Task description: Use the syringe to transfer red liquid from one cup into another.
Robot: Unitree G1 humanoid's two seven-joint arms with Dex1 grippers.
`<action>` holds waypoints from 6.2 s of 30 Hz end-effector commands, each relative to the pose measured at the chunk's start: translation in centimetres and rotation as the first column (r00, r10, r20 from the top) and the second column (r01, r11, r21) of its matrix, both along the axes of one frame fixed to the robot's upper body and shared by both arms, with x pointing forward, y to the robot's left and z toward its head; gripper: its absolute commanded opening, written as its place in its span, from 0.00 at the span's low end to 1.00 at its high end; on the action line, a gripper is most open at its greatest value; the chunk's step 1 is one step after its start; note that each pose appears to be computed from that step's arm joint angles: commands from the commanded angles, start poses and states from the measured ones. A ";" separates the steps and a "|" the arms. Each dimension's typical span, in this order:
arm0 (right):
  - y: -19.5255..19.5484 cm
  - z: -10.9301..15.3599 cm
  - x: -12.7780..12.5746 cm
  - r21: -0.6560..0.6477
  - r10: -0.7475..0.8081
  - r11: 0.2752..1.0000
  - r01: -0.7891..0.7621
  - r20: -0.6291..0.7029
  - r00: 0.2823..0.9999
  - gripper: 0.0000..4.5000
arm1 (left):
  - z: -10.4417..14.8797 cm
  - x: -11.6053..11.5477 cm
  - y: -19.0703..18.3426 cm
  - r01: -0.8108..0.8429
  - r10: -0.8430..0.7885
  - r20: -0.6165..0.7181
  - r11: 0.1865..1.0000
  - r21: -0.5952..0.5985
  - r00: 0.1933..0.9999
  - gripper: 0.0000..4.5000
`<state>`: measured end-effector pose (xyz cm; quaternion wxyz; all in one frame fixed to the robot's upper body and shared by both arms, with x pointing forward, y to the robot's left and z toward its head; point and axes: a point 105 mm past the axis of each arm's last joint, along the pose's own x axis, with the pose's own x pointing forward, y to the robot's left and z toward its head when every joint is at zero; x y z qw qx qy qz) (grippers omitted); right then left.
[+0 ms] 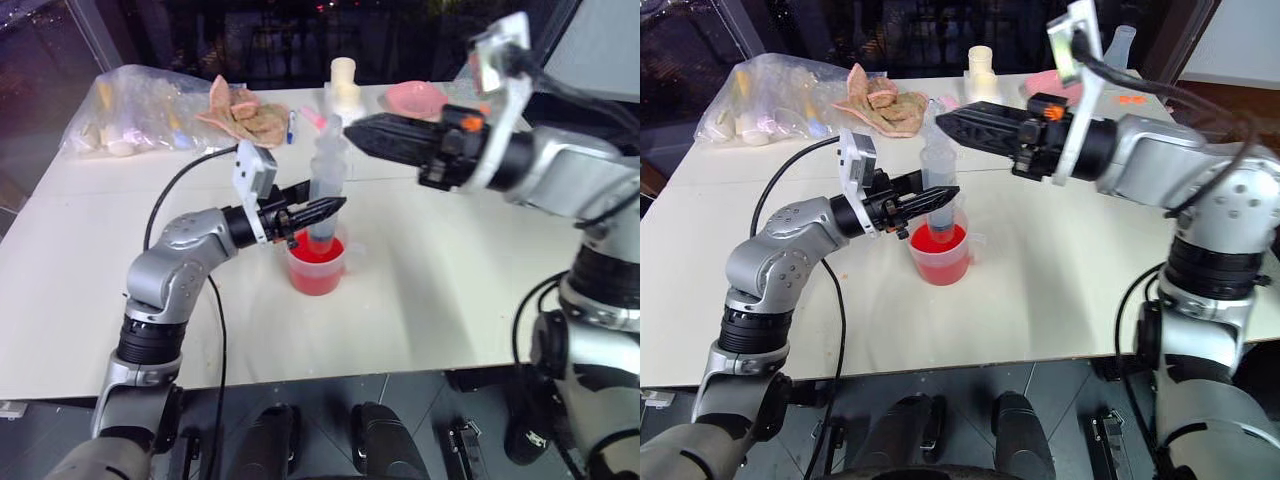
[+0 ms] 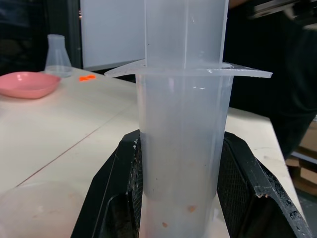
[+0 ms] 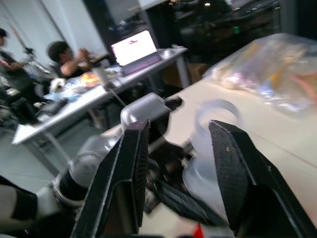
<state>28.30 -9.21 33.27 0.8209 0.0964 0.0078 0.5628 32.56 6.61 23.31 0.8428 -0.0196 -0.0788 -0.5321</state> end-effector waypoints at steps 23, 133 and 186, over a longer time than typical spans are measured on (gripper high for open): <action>0.2 1.4 0.0 0.059 -0.024 0.998 0.017 0.120 0.993 0.43 | 7.8 3.8 1.7 -0.218 0.249 0.341 0.968 -0.127 0.907 0.33; 7.2 -3.0 10.0 -0.043 -0.150 0.988 0.147 -0.066 0.987 0.56 | 6.7 5.0 1.2 -0.248 0.294 0.265 0.949 -0.193 0.918 0.33; -0.5 -3.8 5.2 -0.098 -0.248 0.965 0.241 -0.065 0.966 0.66 | -9.7 4.1 13.2 -0.448 0.698 -0.699 0.680 0.580 0.156 0.33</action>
